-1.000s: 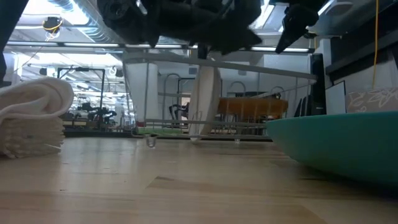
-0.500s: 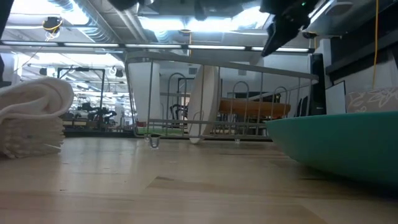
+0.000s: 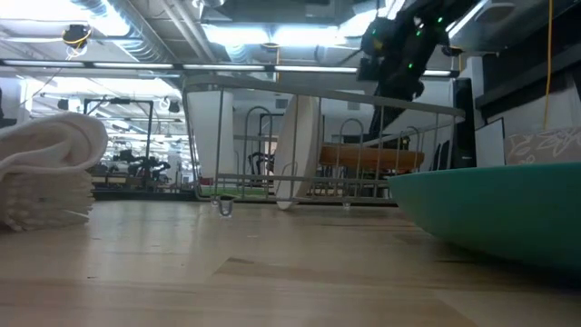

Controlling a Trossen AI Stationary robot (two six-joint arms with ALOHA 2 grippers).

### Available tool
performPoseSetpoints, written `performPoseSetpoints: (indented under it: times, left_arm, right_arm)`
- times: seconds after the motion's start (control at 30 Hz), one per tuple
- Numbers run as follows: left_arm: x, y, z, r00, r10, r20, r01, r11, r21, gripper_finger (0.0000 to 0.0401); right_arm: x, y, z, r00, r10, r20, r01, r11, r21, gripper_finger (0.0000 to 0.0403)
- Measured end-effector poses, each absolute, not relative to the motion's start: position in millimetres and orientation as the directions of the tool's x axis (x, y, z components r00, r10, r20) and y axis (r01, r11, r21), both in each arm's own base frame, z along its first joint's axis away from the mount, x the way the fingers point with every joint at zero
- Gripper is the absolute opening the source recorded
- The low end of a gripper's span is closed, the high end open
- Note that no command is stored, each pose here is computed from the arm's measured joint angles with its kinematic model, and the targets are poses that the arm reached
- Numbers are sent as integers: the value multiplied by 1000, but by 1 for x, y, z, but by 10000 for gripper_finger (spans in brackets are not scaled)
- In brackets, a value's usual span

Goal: Sort dishes
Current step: Put the brown plate in the dish rack

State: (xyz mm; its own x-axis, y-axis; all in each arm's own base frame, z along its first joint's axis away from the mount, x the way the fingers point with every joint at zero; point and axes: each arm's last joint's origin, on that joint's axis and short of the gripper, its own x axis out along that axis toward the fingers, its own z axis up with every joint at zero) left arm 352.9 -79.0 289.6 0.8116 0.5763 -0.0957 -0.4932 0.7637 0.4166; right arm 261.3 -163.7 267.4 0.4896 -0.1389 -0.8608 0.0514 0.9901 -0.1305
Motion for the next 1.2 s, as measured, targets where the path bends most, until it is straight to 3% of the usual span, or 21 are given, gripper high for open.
performPoseSetpoints:
  times: [0.17, 0.5, 0.77, 1.2]
  left_arm:
    - [350, -75, 286, 778, 614, -132, -498, 731, 466, 0]
    - [348, -69, 276, 748, 631, -206, -506, 742, 439, 0]
    - [345, -68, 268, 724, 637, -263, -499, 748, 438, 0]
    - [344, -67, 267, 722, 639, -267, -493, 745, 450, 0]
  right_arm:
    - [269, -171, 255, 452, -129, -882, 20, 991, -135, 159]
    - [287, -182, 268, 474, -142, -869, 30, 989, -145, 159]
    - [296, -187, 247, 390, -89, -916, 42, 996, -79, 159]
    - [297, -190, 238, 341, -96, -935, 52, 995, -84, 155]
